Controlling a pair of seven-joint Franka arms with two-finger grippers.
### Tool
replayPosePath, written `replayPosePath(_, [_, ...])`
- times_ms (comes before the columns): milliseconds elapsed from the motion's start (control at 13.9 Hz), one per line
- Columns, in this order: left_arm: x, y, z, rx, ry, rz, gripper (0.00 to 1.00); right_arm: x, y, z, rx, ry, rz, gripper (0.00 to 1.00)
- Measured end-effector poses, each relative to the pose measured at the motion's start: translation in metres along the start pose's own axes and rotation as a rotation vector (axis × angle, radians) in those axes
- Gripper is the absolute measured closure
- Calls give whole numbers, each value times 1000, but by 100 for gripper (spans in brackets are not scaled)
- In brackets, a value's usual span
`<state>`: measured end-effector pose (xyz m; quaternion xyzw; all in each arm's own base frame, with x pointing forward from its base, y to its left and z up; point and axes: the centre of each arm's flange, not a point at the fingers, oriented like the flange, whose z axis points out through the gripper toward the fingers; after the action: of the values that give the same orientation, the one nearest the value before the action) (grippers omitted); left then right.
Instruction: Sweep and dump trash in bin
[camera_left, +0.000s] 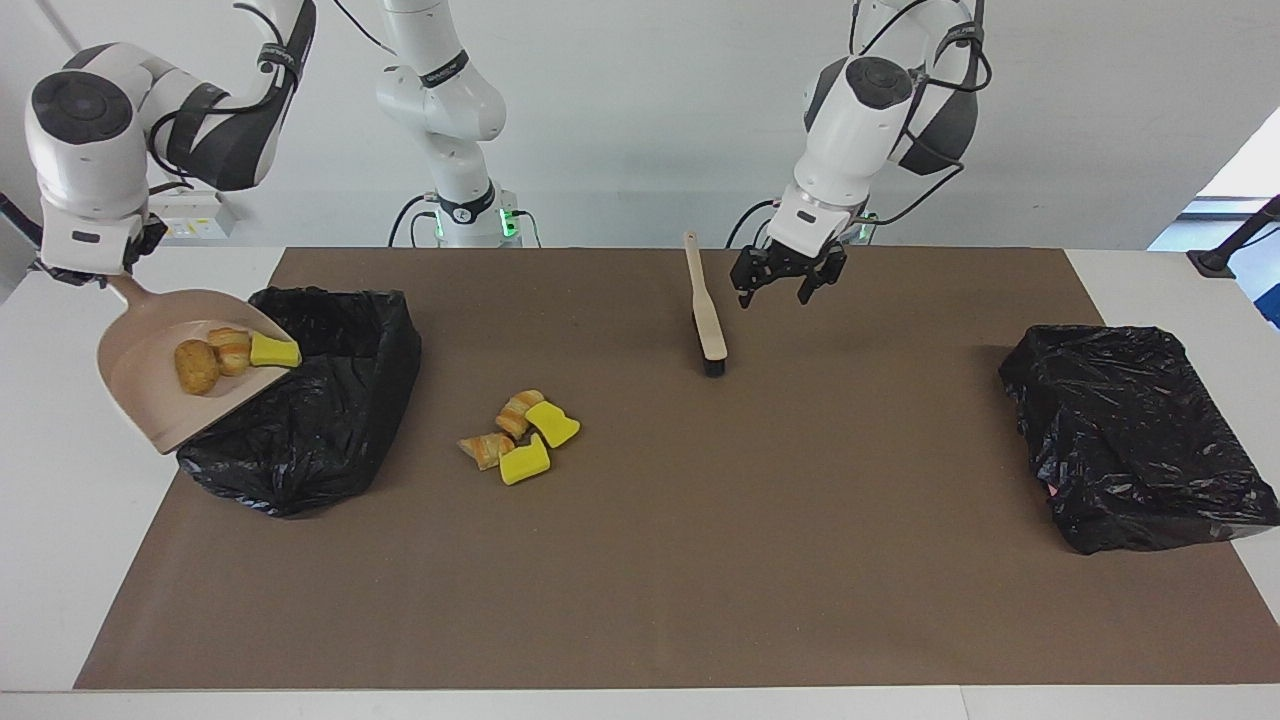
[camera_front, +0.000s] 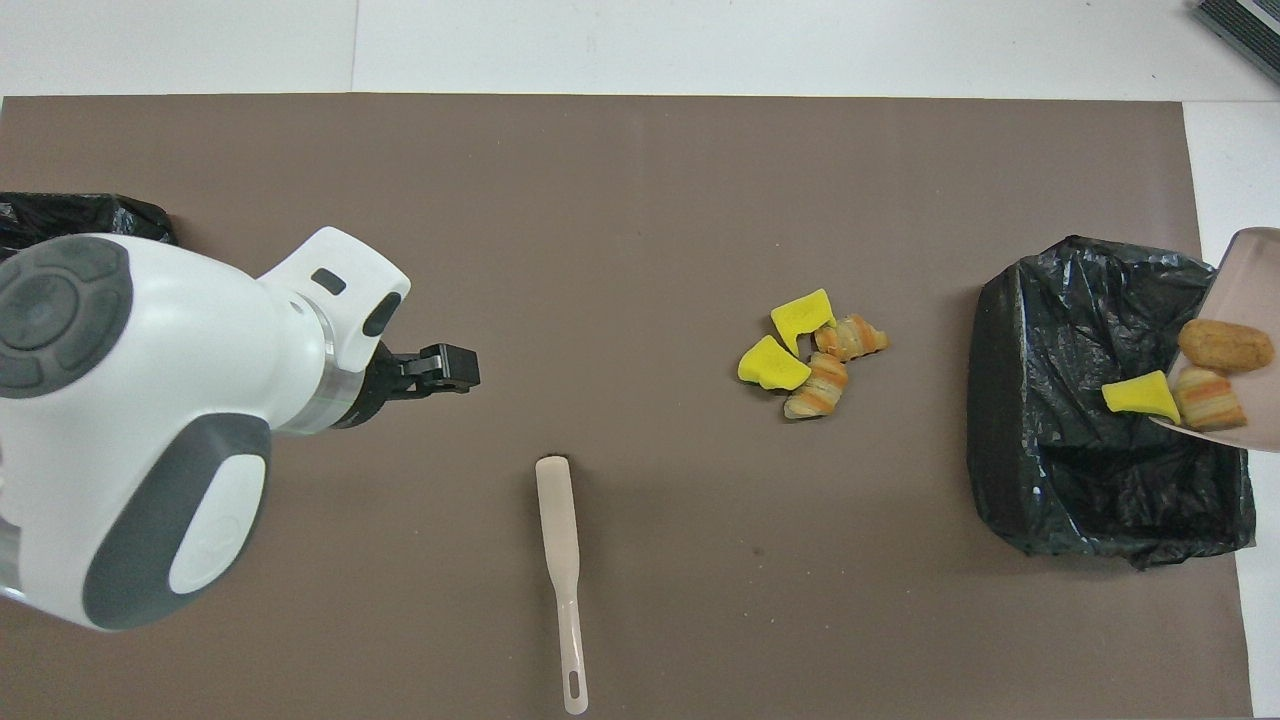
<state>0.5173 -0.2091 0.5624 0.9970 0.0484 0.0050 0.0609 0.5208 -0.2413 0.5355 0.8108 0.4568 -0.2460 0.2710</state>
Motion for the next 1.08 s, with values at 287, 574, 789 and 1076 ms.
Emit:
replayPosePath(287, [41, -55, -22, 12, -9, 21, 0, -4, 4, -4, -33, -49, -14, 69])
replayPosePath(574, [56, -110, -43, 18, -25, 90, 0, -4, 12, -17, -81, -83, -28, 69])
replayPosePath(789, [61, -141, -56, 23, -22, 145, 0, 8, 19, -34, -123, -93, -47, 69])
replayPosePath(1076, [48, -156, -70, 87, -55, 212, 0, 13, 26, -48, -161, -112, -58, 69])
